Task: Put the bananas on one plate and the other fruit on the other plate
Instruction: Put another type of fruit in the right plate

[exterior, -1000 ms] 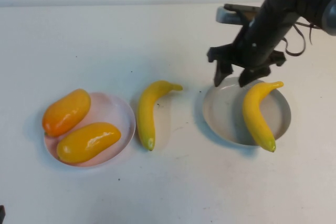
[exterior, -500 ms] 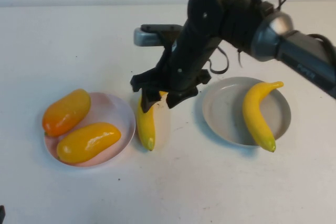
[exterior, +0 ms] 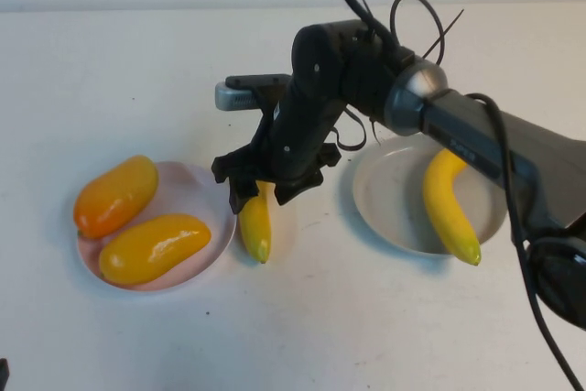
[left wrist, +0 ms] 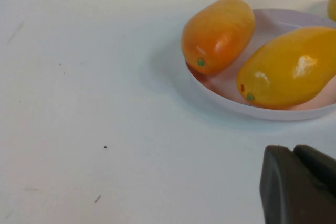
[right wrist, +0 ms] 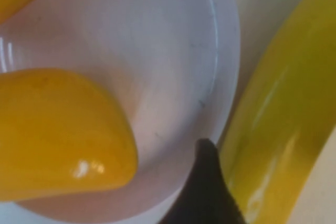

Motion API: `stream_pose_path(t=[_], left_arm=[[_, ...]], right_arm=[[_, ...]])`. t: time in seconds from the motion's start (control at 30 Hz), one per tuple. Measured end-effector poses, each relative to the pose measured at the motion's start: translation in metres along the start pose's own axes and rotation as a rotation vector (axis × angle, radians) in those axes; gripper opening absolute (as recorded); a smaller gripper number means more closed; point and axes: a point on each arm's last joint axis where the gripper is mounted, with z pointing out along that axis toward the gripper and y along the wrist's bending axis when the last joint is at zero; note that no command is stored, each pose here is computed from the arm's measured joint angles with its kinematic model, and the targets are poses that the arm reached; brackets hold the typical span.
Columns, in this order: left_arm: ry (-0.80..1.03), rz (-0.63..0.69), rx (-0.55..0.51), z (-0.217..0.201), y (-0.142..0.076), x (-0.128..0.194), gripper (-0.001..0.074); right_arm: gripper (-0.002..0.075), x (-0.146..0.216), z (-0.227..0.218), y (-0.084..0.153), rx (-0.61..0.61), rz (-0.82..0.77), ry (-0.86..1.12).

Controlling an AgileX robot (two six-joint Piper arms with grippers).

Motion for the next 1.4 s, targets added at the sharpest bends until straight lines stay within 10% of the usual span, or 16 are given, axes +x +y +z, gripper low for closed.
stream_pose_path(t=[1.4], left_arm=[[0.000, 0.000, 0.000, 0.000, 0.000, 0.000, -0.0004]], right_arm=[[0.0307, -0.015, -0.030, -0.006, 0.128, -0.074, -0.083]])
